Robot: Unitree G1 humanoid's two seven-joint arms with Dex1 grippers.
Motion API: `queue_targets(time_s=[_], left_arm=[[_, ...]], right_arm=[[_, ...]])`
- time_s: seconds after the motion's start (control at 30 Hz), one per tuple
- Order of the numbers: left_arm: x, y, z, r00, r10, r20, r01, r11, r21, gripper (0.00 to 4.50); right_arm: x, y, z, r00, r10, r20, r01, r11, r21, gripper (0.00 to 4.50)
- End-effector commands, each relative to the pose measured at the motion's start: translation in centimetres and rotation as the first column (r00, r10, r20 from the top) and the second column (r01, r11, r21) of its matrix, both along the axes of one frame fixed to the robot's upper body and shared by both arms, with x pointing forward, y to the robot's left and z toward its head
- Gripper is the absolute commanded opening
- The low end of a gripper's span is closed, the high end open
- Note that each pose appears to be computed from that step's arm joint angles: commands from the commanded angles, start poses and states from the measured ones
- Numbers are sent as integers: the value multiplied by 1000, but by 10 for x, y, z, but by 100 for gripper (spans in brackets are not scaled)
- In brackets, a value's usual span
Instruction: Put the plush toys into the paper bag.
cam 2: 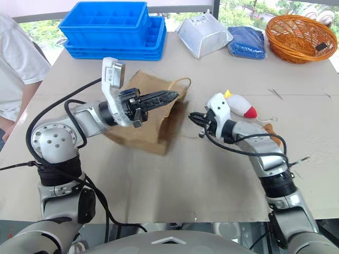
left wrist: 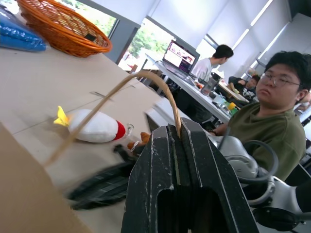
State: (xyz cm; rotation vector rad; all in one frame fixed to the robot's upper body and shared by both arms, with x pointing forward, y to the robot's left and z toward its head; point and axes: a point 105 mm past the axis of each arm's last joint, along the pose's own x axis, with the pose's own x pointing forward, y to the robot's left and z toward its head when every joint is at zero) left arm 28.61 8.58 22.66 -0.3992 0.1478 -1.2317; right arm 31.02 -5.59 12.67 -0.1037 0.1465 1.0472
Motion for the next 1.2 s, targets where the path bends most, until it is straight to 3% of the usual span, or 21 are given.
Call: queue_targets(time_s=[0.03,0.57,0.97,1.2], left_arm=[[-5,-1,6,999,-22,36,23,1000,-14,0],[-14,-4,3,995,-88,44,88,996,-4,0],[-19,-6,7,994,-101,51,103,994,-39,0],[-15,-4,9,996,-73,51,76,995,-60,0]], right_arm=[[-11,5,13,996,78,43,-77,997,-20,6],[-11,2,48,978,192,87,-190,981,-31,6],[-1,48,29,959,265,102,-268,963,11,6],[-2,70,14,949,279,148,-300,943,147,6]])
